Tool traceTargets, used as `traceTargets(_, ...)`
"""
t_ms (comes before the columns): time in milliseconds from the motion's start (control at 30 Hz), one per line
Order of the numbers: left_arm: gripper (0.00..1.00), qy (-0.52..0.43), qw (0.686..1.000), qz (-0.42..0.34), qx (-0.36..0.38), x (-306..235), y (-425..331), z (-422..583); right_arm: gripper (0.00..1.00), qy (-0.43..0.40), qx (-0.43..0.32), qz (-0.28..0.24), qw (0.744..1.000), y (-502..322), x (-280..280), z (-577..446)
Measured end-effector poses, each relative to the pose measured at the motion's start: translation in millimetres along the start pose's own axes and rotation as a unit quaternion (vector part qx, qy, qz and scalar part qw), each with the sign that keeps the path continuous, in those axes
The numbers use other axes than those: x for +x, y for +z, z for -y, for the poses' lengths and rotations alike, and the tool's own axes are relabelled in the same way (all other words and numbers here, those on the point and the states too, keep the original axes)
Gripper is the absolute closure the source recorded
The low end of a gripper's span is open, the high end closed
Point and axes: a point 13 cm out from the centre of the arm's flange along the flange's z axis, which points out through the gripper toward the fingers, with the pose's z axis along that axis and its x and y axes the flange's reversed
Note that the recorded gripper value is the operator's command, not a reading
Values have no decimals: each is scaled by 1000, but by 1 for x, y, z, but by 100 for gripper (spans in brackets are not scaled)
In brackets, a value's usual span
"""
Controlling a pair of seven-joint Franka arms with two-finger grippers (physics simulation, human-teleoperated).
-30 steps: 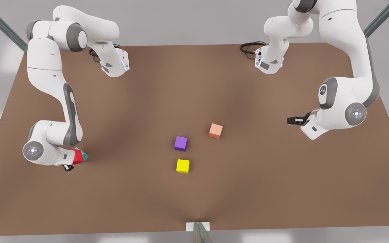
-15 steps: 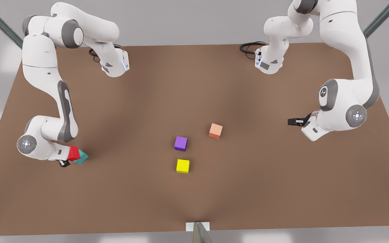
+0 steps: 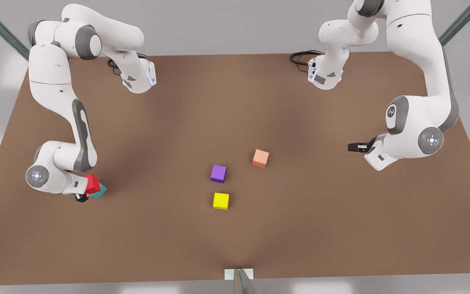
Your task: Pick up red wooden cube and pass to hand red wooden cube and place in blue wooden cube
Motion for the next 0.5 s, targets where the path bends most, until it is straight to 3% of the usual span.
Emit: traceTargets(500,0,0,1000,-2,0,-1,2,0,0,44,16,1,999,-62,5,0)
